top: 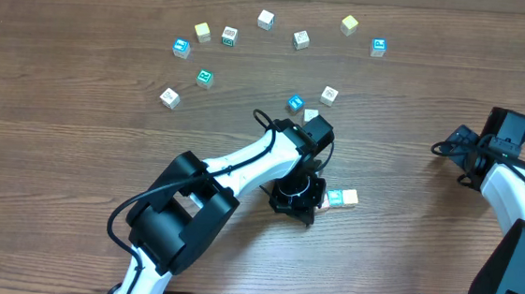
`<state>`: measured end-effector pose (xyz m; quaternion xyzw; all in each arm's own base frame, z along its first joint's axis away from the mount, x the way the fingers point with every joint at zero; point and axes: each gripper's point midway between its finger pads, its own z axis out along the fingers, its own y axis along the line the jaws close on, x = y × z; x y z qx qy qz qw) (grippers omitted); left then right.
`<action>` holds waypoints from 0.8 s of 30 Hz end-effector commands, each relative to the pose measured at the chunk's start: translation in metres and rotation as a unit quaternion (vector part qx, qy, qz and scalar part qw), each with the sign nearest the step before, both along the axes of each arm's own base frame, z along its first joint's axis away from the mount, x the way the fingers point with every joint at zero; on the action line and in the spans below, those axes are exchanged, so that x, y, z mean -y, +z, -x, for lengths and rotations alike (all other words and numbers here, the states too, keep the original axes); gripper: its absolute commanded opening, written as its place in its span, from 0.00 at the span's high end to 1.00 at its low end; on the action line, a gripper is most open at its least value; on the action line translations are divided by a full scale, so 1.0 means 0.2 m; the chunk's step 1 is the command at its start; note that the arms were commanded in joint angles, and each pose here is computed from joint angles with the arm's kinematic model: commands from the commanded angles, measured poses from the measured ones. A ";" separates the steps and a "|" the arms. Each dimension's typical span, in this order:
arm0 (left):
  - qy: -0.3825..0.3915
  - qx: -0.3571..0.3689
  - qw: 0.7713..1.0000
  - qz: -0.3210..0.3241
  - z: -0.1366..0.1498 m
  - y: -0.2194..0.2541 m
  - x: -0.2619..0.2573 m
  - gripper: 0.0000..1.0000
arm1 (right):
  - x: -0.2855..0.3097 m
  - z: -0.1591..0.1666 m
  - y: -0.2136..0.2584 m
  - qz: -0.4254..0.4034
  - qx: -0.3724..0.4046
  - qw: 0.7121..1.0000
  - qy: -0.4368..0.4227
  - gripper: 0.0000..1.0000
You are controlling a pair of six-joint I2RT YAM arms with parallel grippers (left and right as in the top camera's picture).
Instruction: Form a horizontal line
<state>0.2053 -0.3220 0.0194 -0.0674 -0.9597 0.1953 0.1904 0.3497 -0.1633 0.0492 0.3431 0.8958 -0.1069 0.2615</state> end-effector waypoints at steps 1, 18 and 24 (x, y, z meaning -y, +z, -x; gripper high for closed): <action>-0.015 -0.021 1.000 0.012 0.04 -0.01 0.00 0.96 | 0.01 -0.01 0.01 0.002 0.006 1.000 -0.003 0.00; 0.052 0.193 0.979 -0.039 -0.21 0.31 -0.04 0.96 | 0.01 -0.01 0.01 0.002 0.006 1.000 -0.003 0.00; 0.011 0.191 0.981 -0.038 -0.11 0.17 0.10 0.96 | 0.01 -0.01 0.01 0.002 0.006 1.000 -0.003 0.00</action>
